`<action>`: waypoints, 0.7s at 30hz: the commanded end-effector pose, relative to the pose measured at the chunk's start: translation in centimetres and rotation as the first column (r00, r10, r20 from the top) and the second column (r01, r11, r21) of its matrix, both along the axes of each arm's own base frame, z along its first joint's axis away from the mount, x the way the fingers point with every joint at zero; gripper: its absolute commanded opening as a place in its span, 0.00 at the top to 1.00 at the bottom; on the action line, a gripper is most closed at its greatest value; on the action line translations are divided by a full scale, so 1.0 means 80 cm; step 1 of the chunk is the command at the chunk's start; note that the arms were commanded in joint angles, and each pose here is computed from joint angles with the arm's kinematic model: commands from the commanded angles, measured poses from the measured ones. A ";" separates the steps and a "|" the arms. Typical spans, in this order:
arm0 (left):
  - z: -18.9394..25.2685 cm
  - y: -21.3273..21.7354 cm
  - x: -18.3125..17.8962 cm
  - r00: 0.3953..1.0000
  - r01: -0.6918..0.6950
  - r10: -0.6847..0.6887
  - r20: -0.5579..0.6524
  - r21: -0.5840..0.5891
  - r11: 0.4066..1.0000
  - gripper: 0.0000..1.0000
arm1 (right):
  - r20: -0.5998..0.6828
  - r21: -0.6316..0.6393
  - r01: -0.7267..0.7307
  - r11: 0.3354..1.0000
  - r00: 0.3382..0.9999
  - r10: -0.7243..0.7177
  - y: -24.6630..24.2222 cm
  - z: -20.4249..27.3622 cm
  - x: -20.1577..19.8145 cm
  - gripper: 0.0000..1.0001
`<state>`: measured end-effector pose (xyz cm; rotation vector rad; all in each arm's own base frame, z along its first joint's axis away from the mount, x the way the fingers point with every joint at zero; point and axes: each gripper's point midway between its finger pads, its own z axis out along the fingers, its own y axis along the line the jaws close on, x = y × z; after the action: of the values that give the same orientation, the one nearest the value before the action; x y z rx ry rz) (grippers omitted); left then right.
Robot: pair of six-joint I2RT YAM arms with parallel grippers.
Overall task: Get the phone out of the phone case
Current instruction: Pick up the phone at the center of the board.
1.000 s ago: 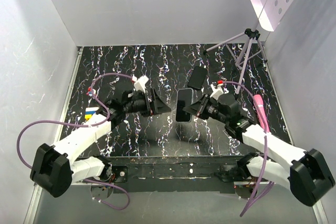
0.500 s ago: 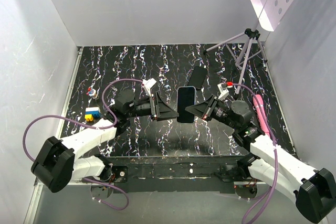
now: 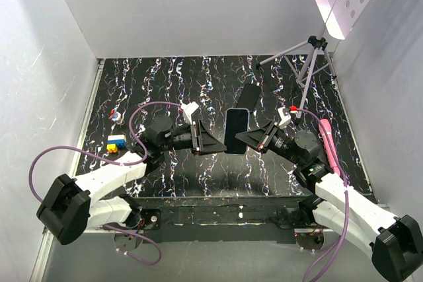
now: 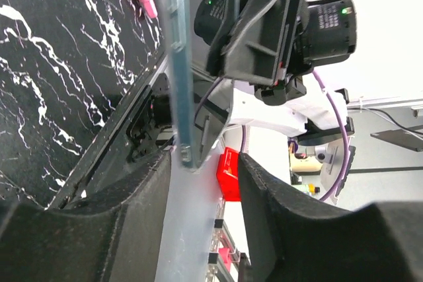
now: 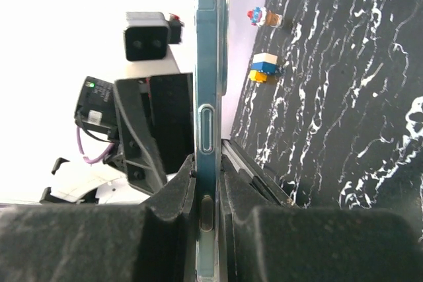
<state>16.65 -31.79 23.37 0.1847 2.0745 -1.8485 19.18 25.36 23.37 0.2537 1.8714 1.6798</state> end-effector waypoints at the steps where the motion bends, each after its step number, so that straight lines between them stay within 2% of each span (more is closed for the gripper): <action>1: 0.003 -0.005 -0.011 1.000 0.020 -0.020 -0.005 0.017 1.000 0.59 | 0.149 0.151 0.019 0.988 0.988 -0.042 -0.007 0.073 0.000 0.99; 5: 0.001 -0.009 -0.011 0.999 0.035 -0.035 -0.030 0.001 0.999 0.62 | 0.155 0.166 0.019 0.986 0.987 -0.045 -0.007 0.075 0.000 0.99; 11: 0.017 -0.017 -0.013 0.998 0.064 -0.065 -0.022 -0.058 0.996 0.58 | 0.183 0.173 -0.017 0.985 0.983 -0.015 -0.003 0.077 -0.005 0.99; 21: 0.021 -0.024 -0.008 0.996 0.072 -0.077 -0.039 -0.104 0.992 0.71 | 0.197 0.138 -0.039 0.990 0.980 0.011 0.000 0.069 -0.009 0.99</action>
<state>16.11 -33.36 23.63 0.1641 2.0826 -1.9698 19.20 25.48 25.70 0.2164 1.7636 1.7410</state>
